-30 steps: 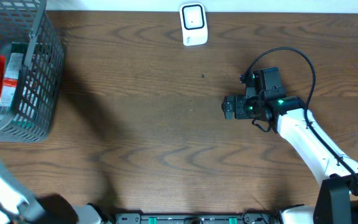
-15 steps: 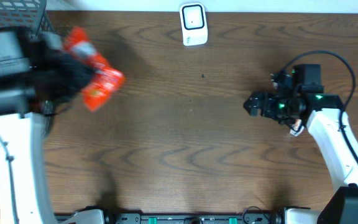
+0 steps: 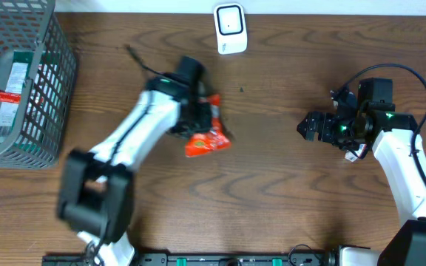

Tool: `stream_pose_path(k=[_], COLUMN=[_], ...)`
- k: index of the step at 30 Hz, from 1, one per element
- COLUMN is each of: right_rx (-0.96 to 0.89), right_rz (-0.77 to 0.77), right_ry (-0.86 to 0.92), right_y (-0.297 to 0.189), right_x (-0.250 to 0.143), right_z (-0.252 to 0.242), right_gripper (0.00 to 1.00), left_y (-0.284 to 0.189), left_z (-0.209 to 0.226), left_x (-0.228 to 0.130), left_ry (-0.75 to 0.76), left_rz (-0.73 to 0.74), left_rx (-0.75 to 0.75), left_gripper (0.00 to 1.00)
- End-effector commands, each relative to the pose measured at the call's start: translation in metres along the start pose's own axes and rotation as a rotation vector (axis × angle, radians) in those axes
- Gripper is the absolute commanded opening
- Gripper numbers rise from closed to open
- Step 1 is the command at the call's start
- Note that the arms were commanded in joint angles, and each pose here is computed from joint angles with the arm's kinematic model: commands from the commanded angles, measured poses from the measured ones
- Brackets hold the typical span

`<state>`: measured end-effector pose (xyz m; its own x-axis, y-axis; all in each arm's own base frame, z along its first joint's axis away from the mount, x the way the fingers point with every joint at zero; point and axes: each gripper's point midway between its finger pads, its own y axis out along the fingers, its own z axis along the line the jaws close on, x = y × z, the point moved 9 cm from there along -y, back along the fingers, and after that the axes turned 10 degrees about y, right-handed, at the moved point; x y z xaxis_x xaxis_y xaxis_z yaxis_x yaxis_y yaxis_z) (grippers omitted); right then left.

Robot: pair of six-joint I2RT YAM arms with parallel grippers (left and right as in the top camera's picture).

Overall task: Scan the item barcode
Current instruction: 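Lift the red snack bag out and bring it to table center, then move the right gripper toward the red bag held by the left gripper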

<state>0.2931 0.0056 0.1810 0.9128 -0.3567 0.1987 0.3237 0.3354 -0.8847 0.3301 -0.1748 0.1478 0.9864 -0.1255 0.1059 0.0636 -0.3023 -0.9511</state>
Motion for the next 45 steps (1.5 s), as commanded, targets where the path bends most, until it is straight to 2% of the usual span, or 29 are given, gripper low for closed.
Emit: stream_pose_path(k=[1, 2, 4, 5, 7, 12, 14, 15, 17, 19, 20, 23, 33, 44, 45], right_rx=[0.019, 0.02, 0.02, 0.02, 0.022, 0.049, 0.104, 0.147, 0.203, 0.233, 0.246, 0.269, 0.314, 0.331, 0.33], right_rz=[-0.02, -0.019, -0.017, -0.016, -0.016, 0.0, 0.021, 0.036, 0.054, 0.063, 0.064, 0.069, 0.123, 0.154, 0.16], right_ry=[-0.024, -0.023, -0.026, -0.029, -0.034, -0.053, -0.069, -0.083, -0.104, -0.109, -0.113, -0.128, -0.196, -0.23, -0.234], right_y=[-0.007, -0.007, -0.006, -0.006, -0.005, -0.003, -0.002, -0.001, 0.0, 0.002, 0.004, 0.008, 0.024, 0.054, 0.056], right_x=[0.004, 0.004, 0.003, 0.003, 0.003, 0.0, -0.003, -0.006, -0.009, -0.012, -0.013, -0.018, -0.044, -0.072, -0.075], right_z=[0.004, 0.004, 0.005, 0.006, 0.007, 0.014, 0.023, 0.029, 0.04, 0.049, 0.056, 0.072, 0.107, 0.103, 0.103], right_gripper=[0.99, 0.99, 0.99, 0.99, 0.99, 0.99, 0.93, 0.82, 0.64, 0.41, 0.22, 0.02, 0.01, 0.01, 0.01], left_y=[0.023, 0.026, 0.027, 0.025, 0.018, 0.0, -0.002, -0.003, -0.003, -0.003, -0.003, 0.0, 0.031, 0.045, 0.045], left_z=[-0.014, -0.017, -0.019, -0.02, -0.02, -0.014, -0.008, -0.004, 0.0, 0.0, -0.002, -0.007, 0.0, 0.009, 0.009], left_x=[-0.003, -0.003, -0.002, -0.001, 0.002, 0.009, 0.012, 0.015, 0.018, 0.02, 0.02, 0.017, 0.007, -0.006, -0.007], left_ry=[0.039, 0.049, 0.057, 0.061, 0.08, 0.109, 0.099, 0.093, 0.089, 0.091, 0.095, 0.11, 0.107, 0.082, 0.081], left_rz=[0.03, 0.031, 0.024, 0.019, 0.003, -0.052, -0.07, -0.085, -0.104, -0.118, -0.121, -0.119, -0.043, 0.061, 0.07], left_rx=[0.015, 0.014, 0.01, 0.008, 0.004, -0.001, 0.026, 0.057, 0.09, 0.087, 0.082, 0.079, 0.101, 0.133, 0.136], left_gripper=[0.11, 0.22, 0.55, 0.62, 0.65, 0.65, 0.65, 0.63, 0.49, 0.36, 0.33, 0.33, 0.33, 0.29, 0.24])
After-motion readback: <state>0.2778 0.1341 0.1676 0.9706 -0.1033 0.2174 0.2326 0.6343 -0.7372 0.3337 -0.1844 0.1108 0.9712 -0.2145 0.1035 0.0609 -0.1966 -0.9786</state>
